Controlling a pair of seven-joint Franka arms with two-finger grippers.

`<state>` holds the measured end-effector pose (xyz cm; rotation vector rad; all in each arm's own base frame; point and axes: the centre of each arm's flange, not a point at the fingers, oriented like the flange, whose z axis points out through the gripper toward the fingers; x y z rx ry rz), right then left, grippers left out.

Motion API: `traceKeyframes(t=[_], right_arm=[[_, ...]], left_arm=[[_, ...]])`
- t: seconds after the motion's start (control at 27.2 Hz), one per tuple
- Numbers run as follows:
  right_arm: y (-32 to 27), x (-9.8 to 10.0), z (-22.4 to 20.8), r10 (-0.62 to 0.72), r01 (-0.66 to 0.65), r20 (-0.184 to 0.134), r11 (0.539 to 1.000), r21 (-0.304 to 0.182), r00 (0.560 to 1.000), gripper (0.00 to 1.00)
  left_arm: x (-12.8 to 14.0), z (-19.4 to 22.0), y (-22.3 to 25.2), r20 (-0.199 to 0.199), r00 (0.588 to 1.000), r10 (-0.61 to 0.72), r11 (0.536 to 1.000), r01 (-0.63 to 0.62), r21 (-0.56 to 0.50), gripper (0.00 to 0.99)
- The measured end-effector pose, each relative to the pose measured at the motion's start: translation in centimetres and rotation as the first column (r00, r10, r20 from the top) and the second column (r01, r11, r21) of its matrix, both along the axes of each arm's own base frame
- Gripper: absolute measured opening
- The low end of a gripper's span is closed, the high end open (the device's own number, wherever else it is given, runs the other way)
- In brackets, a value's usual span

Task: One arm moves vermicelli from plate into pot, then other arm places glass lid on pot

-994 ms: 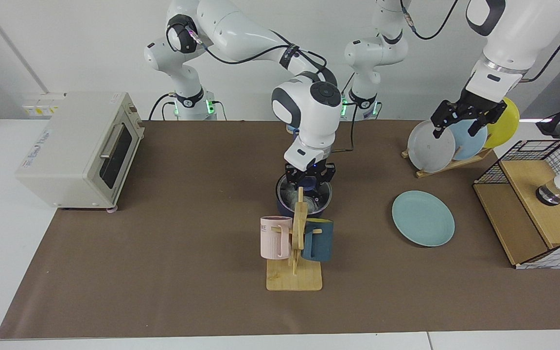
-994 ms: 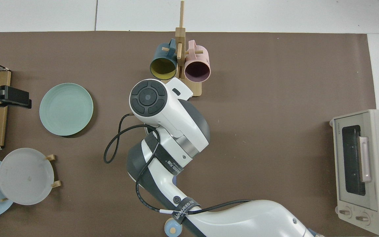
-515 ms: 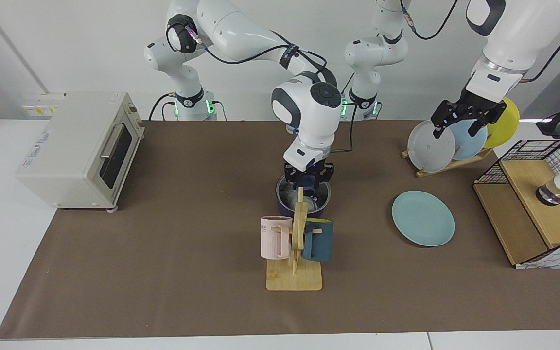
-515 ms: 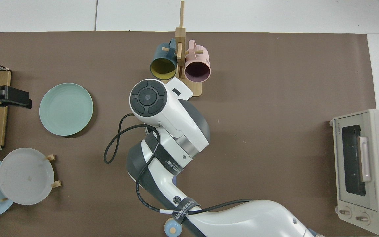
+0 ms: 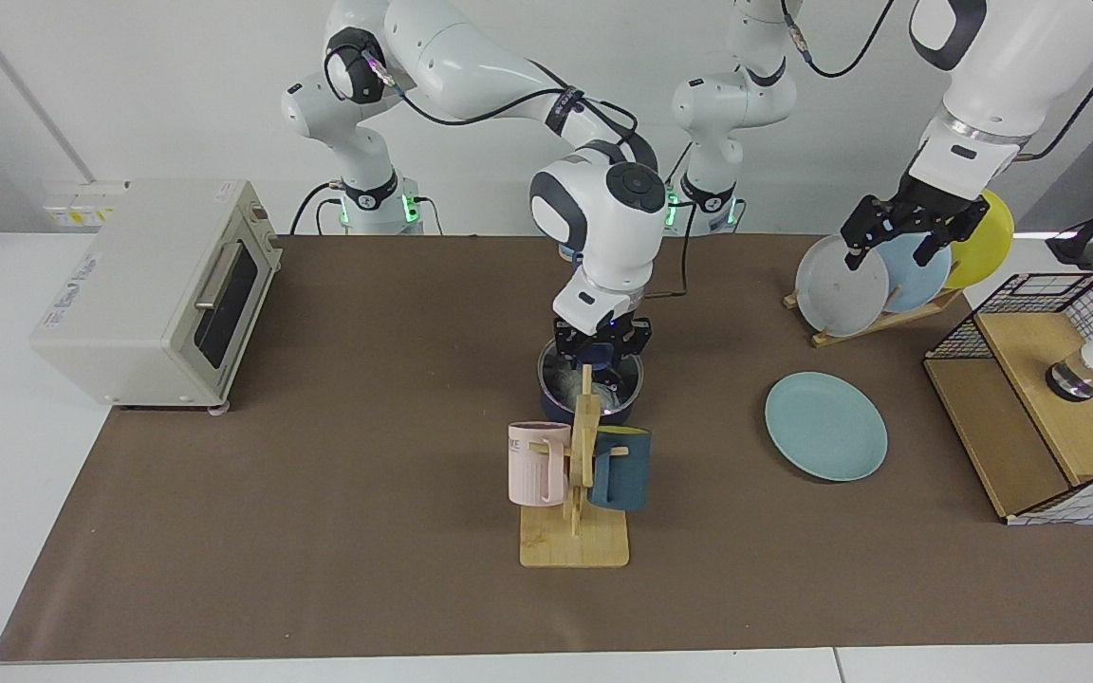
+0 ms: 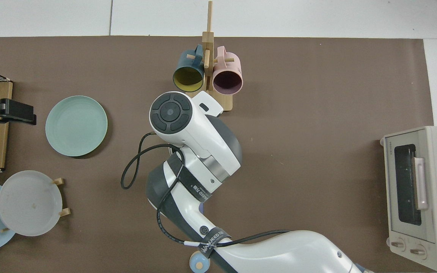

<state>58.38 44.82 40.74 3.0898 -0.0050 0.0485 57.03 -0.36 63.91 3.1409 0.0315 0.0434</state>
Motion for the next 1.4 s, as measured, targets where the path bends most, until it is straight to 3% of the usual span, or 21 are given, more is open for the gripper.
traceKeyframes(t=[0.11,0.22,0.33,0.77,1.18,1.4], right_arm=[[0.0,-0.1,-0.1,0.001,-0.001,-0.003,1.0,-0.003,1.0,0.71],[0.0,-0.2,-0.2,0.001,-0.001,-0.009,1.0,-0.007,1.0,0.89],[-0.1,-0.3,0.3,0.0,0.0,-0.014,1.0,-0.011,1.0,1.0],[-3.6,-0.3,8.3,-0.044,0.043,0.032,0.999,0.014,0.999,1.0],[-17.3,1.6,17.8,-0.031,0.031,0.014,1.0,-0.002,0.999,1.0],[-23.1,2.5,18.9,-0.039,0.039,0.005,0.999,-0.007,0.999,1.0]], left_arm=[[0.0,0.0,0.0,0.0,1.0,0.0,1.0,0.0,0.0,0.991],[0.0,0.0,0.0,0.0,1.0,0.0,1.0,0.0,0.0,0.991],[0.0,0.0,0.0,0.0,1.0,0.0,1.0,0.0,0.0,0.991],[0.0,0.0,0.0,0.0,1.0,0.0,1.0,0.0,0.0,0.991],[0.0,0.0,0.0,0.0,1.0,0.0,1.0,0.0,0.0,0.991],[0.0,0.0,0.0,0.0,1.0,0.0,1.0,0.0,0.0,0.991]])
